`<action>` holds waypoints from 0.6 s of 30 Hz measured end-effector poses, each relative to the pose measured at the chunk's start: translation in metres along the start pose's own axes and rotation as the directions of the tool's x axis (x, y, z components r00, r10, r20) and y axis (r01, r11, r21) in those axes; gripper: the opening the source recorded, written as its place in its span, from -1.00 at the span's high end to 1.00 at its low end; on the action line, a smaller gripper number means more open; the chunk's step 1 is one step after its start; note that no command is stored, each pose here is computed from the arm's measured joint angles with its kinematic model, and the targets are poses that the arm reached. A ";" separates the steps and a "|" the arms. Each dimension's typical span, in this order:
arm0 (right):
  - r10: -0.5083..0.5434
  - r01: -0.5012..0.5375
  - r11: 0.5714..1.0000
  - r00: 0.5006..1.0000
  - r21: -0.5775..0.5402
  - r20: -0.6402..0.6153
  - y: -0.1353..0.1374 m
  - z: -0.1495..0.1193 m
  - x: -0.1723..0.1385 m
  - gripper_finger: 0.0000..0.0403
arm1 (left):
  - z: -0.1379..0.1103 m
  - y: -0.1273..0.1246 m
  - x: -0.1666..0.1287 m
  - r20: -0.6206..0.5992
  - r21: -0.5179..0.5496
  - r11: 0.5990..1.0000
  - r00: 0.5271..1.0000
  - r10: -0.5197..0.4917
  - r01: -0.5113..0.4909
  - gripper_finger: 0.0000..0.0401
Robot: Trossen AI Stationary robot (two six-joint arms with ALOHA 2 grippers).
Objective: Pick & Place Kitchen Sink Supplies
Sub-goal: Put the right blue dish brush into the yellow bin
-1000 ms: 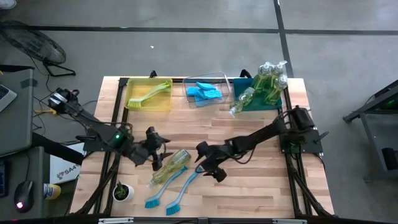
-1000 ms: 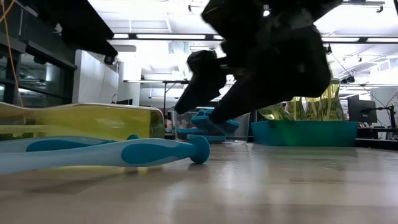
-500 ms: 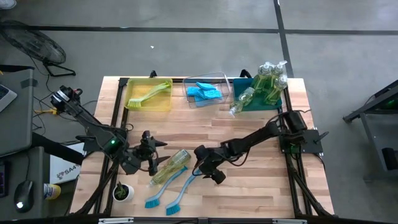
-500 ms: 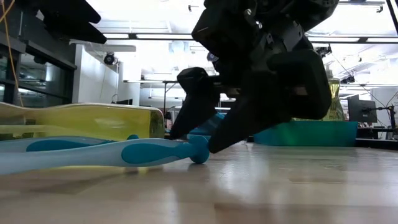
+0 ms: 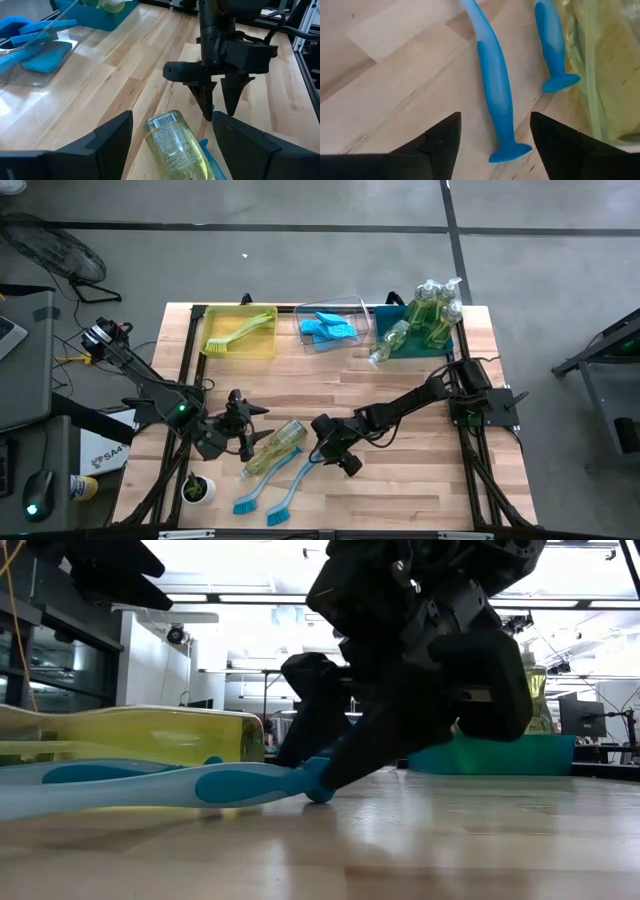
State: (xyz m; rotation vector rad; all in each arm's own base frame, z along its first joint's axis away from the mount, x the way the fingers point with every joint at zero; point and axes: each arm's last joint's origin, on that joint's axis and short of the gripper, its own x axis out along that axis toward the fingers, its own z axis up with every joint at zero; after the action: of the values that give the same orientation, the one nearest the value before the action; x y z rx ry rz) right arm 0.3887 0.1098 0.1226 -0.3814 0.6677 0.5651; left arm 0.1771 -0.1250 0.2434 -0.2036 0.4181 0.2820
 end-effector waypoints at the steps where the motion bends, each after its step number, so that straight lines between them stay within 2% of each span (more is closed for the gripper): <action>1: 0.000 0.000 1.000 1.000 0.000 -0.003 0.000 0.000 0.000 -0.12 | 0.000 0.000 0.000 0.000 0.000 1.000 1.000 0.000 0.000 -0.34; 10: -0.018 0.018 0.999 1.000 -0.036 0.003 -0.001 -0.001 0.003 0.04 | 0.000 0.000 0.000 0.003 -0.008 1.000 1.000 0.003 -0.003 -0.34; 18: 0.025 -0.025 1.000 0.999 0.007 0.028 -0.005 -0.010 0.011 0.19 | 0.000 0.000 0.000 0.003 -0.008 1.000 1.000 0.003 -0.003 -0.34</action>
State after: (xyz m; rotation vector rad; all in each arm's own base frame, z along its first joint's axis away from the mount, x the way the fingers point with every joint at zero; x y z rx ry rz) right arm 0.3947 0.1048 0.1088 -0.3576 0.6480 0.5904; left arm 0.1772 -0.1249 0.2434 -0.2107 0.4143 0.2872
